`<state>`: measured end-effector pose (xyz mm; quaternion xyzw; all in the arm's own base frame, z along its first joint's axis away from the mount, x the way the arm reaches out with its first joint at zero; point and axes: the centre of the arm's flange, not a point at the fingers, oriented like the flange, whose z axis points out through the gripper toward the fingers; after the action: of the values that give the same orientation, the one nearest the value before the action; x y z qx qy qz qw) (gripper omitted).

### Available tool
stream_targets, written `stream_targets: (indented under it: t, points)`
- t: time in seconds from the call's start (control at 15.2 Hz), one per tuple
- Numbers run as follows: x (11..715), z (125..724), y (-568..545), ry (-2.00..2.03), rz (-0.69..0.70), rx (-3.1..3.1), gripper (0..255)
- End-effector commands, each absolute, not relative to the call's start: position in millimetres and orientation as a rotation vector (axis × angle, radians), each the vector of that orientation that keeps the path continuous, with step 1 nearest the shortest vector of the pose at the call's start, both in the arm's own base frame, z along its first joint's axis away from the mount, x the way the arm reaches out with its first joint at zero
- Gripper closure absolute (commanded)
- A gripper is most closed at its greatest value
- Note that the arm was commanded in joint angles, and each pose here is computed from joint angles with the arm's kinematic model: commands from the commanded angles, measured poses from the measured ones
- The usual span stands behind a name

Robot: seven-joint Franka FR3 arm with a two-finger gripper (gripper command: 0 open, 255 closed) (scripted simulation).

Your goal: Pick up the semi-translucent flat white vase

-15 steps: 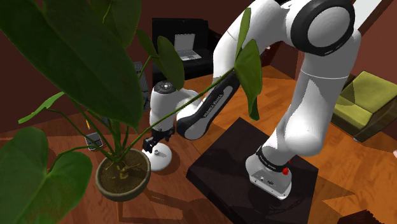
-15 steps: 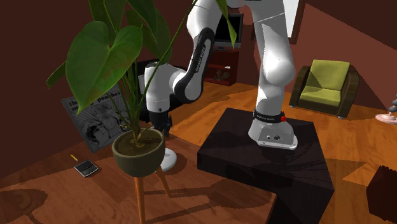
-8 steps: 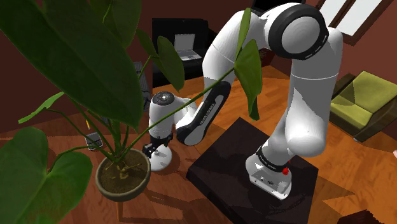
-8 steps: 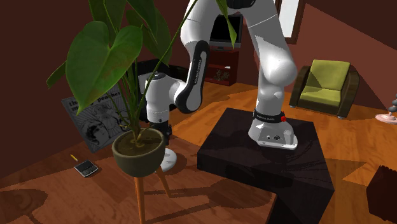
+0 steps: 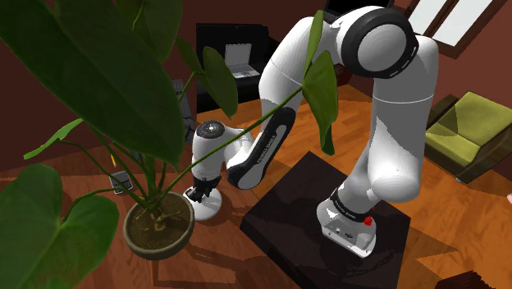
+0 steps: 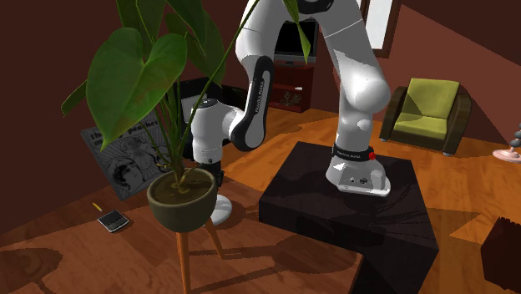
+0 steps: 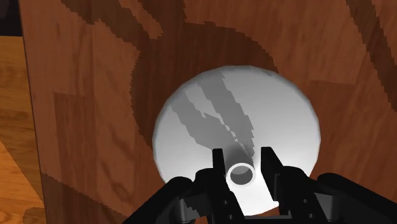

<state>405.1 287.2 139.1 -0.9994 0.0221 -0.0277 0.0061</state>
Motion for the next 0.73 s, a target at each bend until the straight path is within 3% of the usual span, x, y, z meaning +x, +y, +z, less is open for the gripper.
stream_targets:
  t: [0.0,0.66]
  points:
    - [405,138,287,0.069,-0.085,-3.127,255]
    - [405,176,287,0.069,-0.085,-3.128,255]
